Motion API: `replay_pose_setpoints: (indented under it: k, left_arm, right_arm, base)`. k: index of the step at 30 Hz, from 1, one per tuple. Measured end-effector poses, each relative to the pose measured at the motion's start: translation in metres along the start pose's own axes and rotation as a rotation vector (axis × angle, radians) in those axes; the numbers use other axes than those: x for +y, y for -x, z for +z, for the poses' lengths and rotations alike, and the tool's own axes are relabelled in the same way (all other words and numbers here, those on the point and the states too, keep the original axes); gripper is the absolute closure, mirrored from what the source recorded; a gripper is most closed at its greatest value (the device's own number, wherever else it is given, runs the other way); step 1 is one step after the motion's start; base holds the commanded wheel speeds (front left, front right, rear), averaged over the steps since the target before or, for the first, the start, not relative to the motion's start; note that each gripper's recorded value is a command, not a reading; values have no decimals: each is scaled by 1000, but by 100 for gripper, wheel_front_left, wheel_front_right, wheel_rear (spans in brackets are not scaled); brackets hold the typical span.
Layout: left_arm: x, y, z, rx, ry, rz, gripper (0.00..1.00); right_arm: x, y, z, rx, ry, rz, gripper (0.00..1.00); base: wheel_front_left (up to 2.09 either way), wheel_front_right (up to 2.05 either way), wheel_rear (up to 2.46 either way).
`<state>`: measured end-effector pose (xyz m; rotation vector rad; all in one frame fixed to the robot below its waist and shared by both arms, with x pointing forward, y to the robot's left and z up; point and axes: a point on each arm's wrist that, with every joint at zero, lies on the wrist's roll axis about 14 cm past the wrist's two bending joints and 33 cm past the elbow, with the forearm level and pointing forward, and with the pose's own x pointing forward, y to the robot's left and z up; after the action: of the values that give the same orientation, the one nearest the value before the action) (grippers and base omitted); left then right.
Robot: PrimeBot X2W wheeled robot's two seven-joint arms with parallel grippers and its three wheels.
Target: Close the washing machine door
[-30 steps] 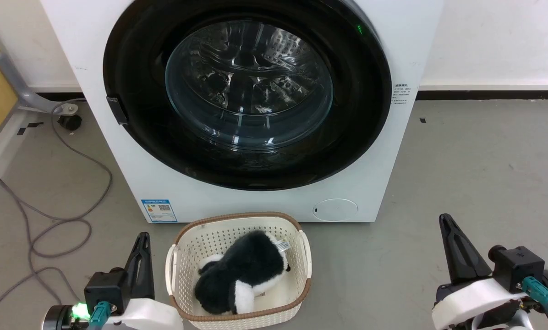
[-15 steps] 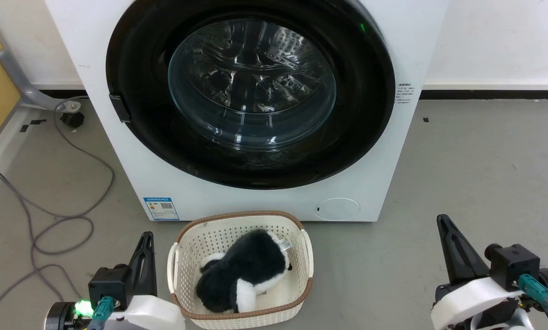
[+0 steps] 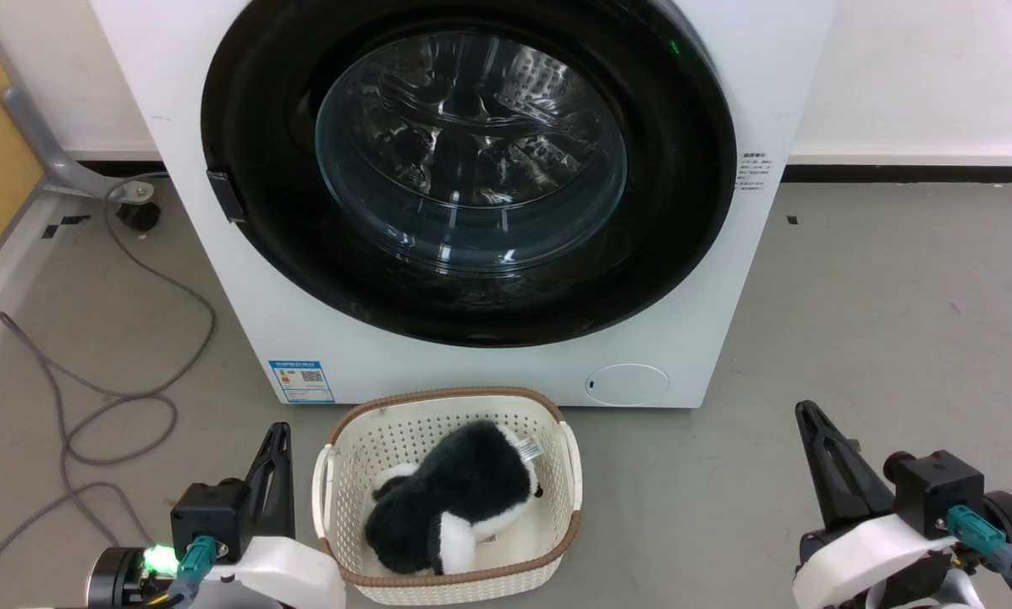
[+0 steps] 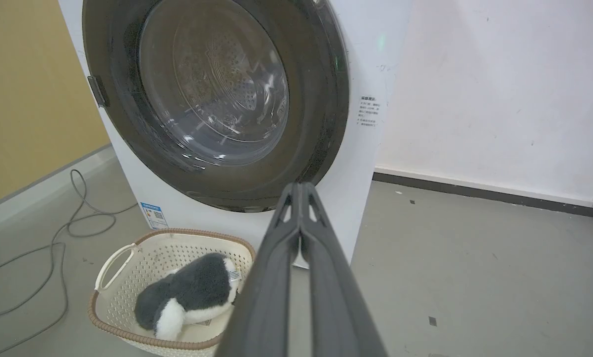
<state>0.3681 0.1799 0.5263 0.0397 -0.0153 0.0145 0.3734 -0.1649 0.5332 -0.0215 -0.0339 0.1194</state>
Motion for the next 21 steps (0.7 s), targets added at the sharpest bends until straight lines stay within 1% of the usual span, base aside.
replay_pose_setpoints:
  k: [21]
  left_arm:
    - [-1,-1,-3,30,-7,-9,100]
  right_arm:
    - [4,-2,-1,25,26,13,100]
  base:
    - [0,0,0]
